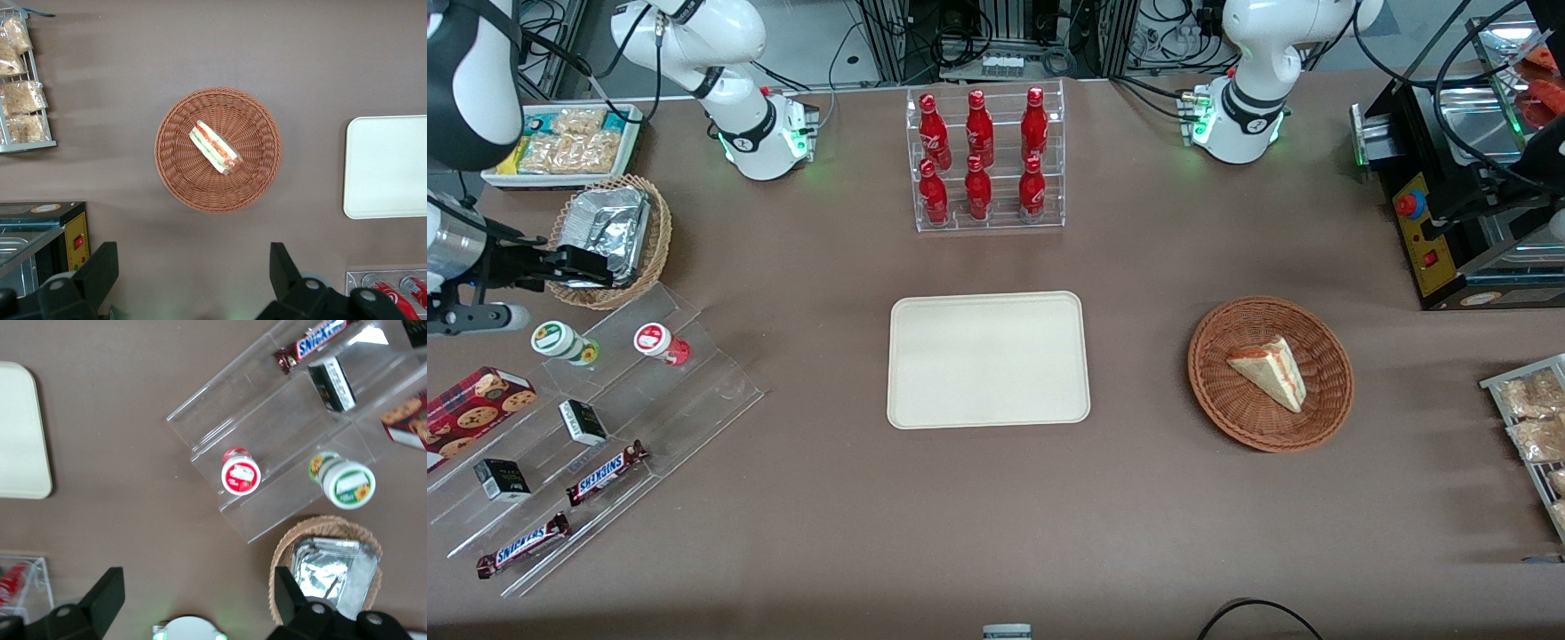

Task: Place green gum on tray
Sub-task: 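Move the right gripper down over the green-labelled gum bottle on the rack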

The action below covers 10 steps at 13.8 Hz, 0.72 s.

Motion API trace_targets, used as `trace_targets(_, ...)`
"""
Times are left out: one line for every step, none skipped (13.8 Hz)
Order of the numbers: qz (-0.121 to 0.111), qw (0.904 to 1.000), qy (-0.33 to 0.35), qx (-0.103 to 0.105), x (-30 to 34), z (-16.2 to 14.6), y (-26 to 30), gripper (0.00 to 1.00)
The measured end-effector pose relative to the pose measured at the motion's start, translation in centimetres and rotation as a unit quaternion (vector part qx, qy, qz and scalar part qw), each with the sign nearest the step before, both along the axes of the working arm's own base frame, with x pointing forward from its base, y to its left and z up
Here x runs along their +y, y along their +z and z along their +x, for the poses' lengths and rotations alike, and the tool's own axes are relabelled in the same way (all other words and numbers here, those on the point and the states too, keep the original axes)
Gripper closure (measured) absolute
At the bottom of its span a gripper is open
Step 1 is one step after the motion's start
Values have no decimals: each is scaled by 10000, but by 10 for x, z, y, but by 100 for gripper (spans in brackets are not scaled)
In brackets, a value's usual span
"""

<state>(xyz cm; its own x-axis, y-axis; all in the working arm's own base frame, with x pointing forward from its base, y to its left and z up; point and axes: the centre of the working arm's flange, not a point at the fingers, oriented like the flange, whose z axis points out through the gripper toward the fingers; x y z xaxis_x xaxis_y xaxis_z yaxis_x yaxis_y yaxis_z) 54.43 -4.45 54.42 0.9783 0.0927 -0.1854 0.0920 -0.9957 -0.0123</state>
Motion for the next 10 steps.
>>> trace_targets(38, 9998, 176, -35, -9, 1, -10, 0)
trace_targets(85, 9992, 378, -69, -19, 1, -20, 0)
trace_targets(140, 9978, 634, -106, -30, 1, -28, 0)
trace_targets(201, 9951, 955, -158, -42, 0, -36, 0)
trace_targets(254, 9911, 1288, -222, -53, 0, -43, 0)
trace_targets(298, 9856, 1635, -296, -65, -1, -51, 0)
trace_targets(331, 9795, 1952, -359, -74, -2, -58, 0)
trace_targets(356, 9728, 2250, -415, -83, -2, -65, 0)
trace_targets(377, 9656, 2533, -460, -89, -3, -71, 0)
trace_targets(391, 9585, 2778, -499, -95, -4, -76, 0)
